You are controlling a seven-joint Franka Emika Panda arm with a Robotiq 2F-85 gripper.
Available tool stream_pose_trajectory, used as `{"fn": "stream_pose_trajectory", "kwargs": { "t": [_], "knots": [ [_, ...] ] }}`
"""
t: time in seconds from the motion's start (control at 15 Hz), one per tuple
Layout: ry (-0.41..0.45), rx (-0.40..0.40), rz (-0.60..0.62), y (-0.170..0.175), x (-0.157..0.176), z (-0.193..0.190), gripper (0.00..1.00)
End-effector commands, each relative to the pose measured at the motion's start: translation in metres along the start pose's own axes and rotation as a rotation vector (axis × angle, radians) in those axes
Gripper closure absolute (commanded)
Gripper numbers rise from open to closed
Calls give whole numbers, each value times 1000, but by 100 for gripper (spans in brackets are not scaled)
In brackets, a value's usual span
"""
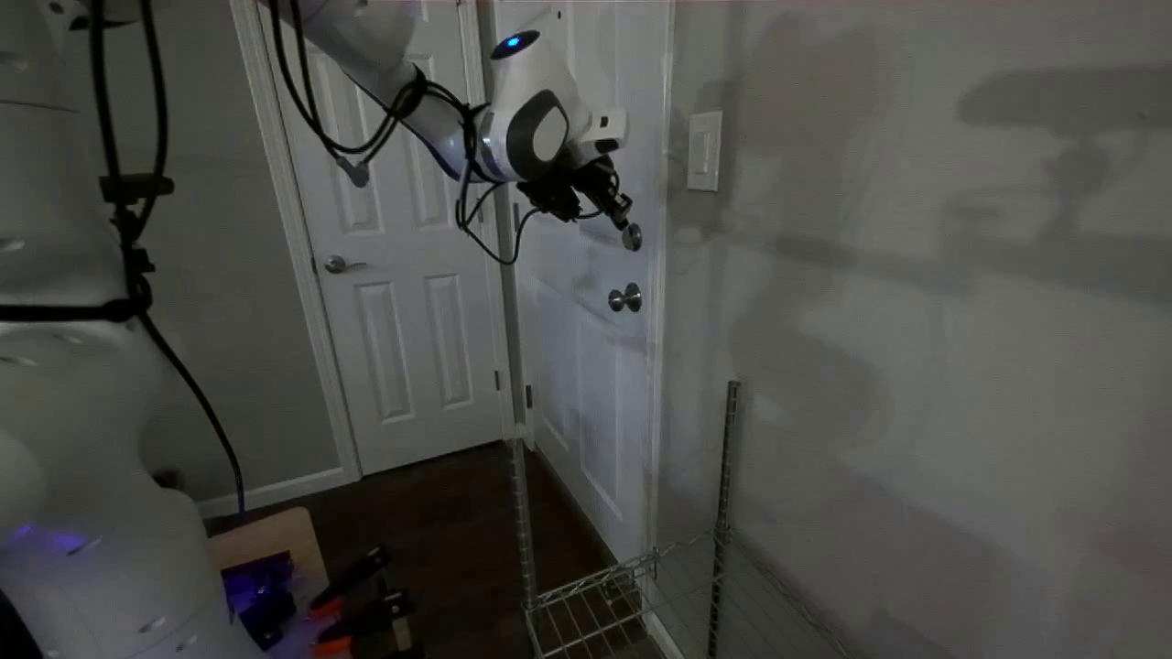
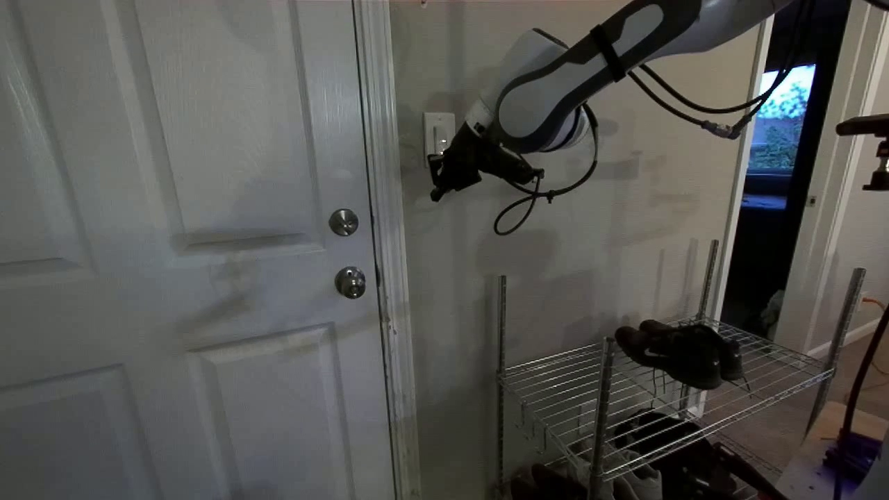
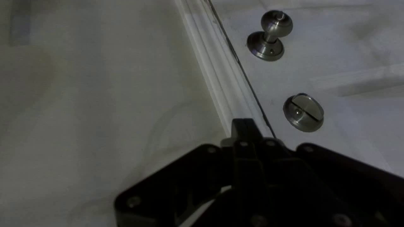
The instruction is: Flip the switch to turn off the light
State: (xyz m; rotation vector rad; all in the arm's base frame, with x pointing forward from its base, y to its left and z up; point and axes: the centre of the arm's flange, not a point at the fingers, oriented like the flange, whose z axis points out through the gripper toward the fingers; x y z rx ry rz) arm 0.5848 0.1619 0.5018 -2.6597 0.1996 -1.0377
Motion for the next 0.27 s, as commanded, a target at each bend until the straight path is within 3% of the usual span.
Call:
{"fn": "stream_pose_trajectory", "kwargs": {
  "t": [0.0, 0.2],
  "knots": [
    [11, -21, 14, 24, -19, -33, 99],
    [23, -36, 40, 38, -20, -45, 98]
  ]
}}
